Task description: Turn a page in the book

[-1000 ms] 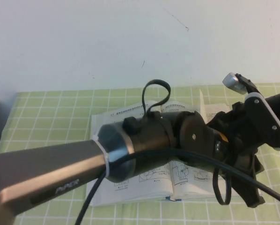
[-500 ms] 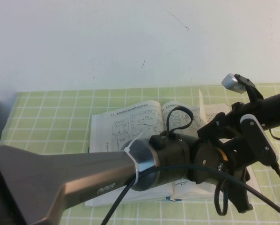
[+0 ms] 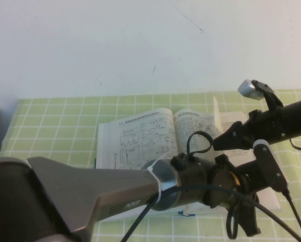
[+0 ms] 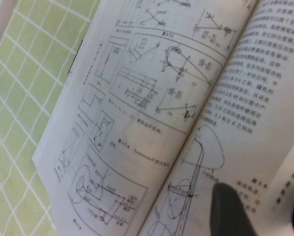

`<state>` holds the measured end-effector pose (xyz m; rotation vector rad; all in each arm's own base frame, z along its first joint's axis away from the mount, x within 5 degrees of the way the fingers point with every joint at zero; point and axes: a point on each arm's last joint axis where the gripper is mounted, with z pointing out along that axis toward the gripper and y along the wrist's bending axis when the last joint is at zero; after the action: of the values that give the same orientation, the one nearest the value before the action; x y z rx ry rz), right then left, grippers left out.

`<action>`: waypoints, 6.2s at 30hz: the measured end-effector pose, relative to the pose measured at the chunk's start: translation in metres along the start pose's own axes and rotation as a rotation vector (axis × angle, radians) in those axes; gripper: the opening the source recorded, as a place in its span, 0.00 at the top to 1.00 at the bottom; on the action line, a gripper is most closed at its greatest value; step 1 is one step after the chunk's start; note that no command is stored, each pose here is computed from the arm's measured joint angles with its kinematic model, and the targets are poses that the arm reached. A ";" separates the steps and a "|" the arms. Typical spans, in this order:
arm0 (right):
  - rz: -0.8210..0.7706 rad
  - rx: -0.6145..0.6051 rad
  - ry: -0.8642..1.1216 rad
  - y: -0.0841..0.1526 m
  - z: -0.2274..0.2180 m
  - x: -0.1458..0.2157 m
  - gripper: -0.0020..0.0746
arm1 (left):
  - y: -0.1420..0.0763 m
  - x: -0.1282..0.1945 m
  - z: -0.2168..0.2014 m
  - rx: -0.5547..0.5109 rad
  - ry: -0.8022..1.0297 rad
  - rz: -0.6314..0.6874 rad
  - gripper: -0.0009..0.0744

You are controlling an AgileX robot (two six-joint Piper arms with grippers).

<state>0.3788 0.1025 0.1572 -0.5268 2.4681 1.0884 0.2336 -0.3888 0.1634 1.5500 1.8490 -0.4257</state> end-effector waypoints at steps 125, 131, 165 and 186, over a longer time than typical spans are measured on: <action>0.128 0.007 -0.026 -0.083 0.003 -0.004 0.98 | 0.056 0.024 -0.112 -0.468 0.508 -0.496 0.99; 0.115 -0.002 -0.018 -0.081 0.002 -0.004 0.98 | 0.052 0.053 -0.111 -0.462 0.580 -0.514 0.99; -0.576 0.315 -0.564 0.128 -0.169 0.026 0.98 | 0.012 0.118 -0.304 -0.676 -0.271 -0.681 0.99; -0.802 0.418 -0.670 0.175 -0.176 0.145 0.98 | -0.041 0.189 -0.320 -0.609 -0.450 -0.675 0.99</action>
<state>0.1360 0.0530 0.3029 -0.7595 1.5767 0.3196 0.0914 -0.0561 0.2581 0.3681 1.8488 -0.4079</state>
